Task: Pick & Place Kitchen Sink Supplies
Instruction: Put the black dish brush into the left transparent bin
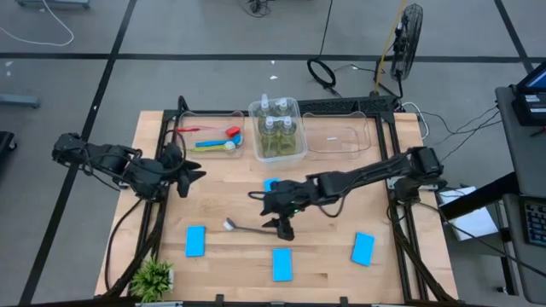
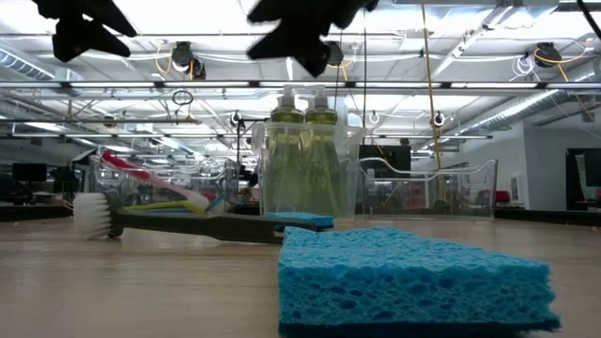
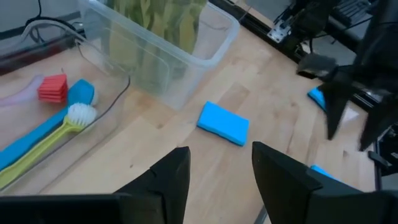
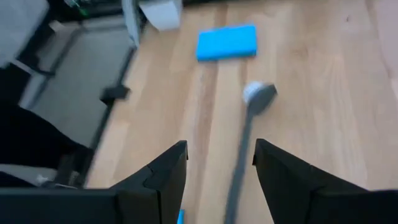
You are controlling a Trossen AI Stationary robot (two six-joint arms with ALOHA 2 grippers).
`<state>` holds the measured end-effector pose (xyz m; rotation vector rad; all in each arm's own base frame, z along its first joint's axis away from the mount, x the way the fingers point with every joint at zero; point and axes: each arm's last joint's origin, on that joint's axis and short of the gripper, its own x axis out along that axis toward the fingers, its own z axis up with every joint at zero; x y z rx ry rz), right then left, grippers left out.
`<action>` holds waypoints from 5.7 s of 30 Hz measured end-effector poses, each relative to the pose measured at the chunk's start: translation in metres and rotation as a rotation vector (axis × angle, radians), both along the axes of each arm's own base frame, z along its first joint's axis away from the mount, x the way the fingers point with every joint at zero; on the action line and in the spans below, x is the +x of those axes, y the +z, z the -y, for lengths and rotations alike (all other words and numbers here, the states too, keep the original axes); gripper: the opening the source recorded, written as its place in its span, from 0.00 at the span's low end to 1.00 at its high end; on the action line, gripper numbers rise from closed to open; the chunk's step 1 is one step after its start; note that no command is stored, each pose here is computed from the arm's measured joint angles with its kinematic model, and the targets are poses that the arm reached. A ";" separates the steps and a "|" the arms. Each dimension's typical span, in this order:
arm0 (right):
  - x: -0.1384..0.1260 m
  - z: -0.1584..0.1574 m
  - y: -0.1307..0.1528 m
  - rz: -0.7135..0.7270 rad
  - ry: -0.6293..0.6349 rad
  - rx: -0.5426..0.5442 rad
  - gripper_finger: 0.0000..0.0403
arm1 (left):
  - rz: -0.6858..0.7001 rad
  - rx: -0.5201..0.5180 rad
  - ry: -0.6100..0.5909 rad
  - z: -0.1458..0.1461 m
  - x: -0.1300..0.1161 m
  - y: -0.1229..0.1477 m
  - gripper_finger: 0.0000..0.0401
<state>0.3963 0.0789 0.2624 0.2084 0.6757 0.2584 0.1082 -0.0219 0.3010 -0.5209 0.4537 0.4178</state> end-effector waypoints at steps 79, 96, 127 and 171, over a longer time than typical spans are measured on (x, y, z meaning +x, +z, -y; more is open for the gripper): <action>0.020 -0.007 0.068 0.545 -0.244 0.145 0.02 | 0.364 0.113 -0.305 0.012 0.020 0.039 0.44; 0.023 0.011 0.090 0.776 -0.233 0.180 0.02 | 0.667 0.188 -0.433 0.037 0.079 0.056 0.44; 0.022 0.011 0.090 0.770 -0.230 0.190 0.15 | 0.700 0.207 -0.330 0.039 0.096 0.054 0.06; 0.007 0.019 0.071 0.389 -0.066 0.121 0.50 | -0.081 0.315 0.016 -0.010 0.043 0.078 0.05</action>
